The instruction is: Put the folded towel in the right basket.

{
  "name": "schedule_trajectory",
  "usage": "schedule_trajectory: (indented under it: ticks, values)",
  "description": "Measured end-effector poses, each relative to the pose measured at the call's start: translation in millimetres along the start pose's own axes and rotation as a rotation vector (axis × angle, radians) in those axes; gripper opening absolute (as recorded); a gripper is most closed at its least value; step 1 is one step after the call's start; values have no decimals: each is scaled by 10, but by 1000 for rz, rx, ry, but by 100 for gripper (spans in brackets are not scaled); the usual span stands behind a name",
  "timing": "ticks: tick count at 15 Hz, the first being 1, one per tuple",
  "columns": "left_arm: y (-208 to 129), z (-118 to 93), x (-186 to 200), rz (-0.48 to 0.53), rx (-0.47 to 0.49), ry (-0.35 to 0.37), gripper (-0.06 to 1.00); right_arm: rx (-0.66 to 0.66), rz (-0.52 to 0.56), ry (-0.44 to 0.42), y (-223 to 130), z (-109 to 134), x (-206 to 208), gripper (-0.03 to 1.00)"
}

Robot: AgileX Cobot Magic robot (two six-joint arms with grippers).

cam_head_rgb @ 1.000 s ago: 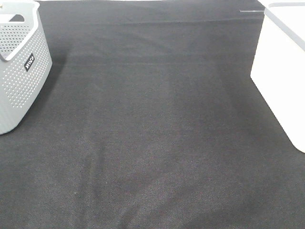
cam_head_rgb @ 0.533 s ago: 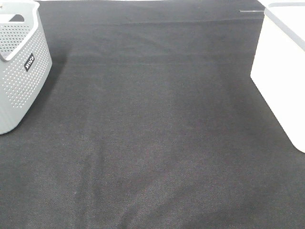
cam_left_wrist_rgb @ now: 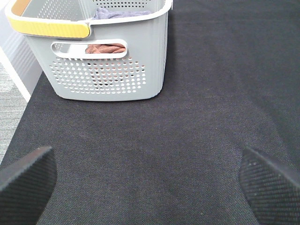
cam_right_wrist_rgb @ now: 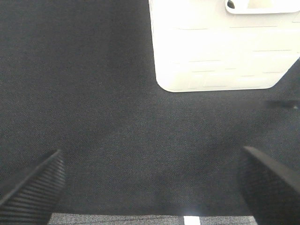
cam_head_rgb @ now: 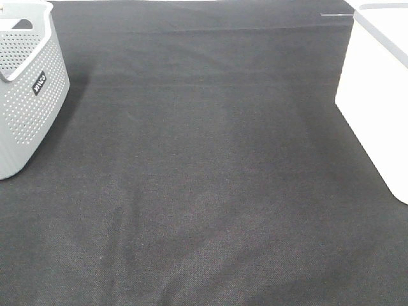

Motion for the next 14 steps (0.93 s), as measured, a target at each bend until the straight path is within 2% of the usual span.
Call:
schedule_trajectory:
  ticks: [14]
  values:
    - [0, 0, 0, 0, 0, 0, 99, 0, 0, 1, 0, 2, 0, 96]
Point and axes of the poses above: a point on each arm's last joint axis where the gripper is mounted, x pointing back along that axis away from the gripper, z along the wrist's bending axis when the last joint is at zero, y = z × x, the point moved 9 cm from there along -x, pointing out along that axis toward the gripper, and after that the axes turned 7 degrees about x, right-handed, at the moved point
